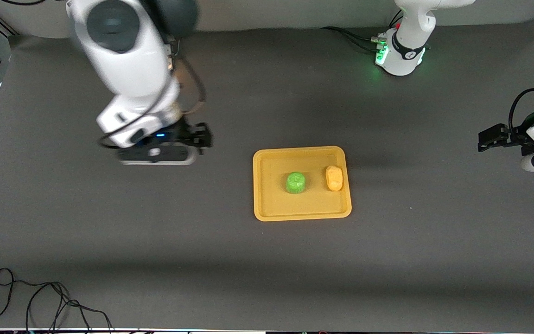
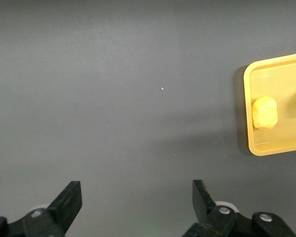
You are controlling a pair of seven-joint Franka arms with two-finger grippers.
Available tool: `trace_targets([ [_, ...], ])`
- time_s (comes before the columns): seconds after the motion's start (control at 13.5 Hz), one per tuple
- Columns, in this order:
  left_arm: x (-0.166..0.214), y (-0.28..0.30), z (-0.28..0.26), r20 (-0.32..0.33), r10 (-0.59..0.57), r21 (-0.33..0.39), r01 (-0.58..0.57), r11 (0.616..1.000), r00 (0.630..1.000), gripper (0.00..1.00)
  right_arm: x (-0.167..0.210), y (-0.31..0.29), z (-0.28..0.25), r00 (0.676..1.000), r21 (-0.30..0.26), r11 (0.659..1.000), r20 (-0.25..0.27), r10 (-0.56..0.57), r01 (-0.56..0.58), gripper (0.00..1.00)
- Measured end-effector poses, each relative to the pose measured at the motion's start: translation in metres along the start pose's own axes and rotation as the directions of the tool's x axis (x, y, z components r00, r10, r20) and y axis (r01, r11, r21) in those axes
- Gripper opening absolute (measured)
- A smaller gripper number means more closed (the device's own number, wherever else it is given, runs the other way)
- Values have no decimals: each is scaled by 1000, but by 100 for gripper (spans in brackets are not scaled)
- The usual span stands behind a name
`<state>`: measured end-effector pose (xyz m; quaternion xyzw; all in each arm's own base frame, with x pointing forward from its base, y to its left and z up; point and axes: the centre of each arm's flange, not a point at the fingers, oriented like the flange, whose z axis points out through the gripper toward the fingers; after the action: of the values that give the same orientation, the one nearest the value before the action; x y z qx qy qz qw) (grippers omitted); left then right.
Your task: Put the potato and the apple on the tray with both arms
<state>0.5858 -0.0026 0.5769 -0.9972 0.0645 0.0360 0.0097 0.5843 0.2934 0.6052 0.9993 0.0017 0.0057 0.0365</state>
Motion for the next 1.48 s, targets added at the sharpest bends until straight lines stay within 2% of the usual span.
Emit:
trace_targets([
  [0.3,1,0,-2,-5,1,1,-1,1000,1000,100,-6,140,-7,1000,48,999,30,3,-5,100],
  [0.74,7,-1,-2,-38,1,5,-1,1000,999,100,-14,280,24,996,81,995,67,58,-63,100],
  [0.96,7,0,-1,-37,3,5,-3,1000,999,100,-15,313,31,992,80,992,80,96,-102,100],
  [1.48,9,4,-1,-38,13,6,-13,1000,999,100,-31,315,18,993,86,991,63,97,-102,100],
])
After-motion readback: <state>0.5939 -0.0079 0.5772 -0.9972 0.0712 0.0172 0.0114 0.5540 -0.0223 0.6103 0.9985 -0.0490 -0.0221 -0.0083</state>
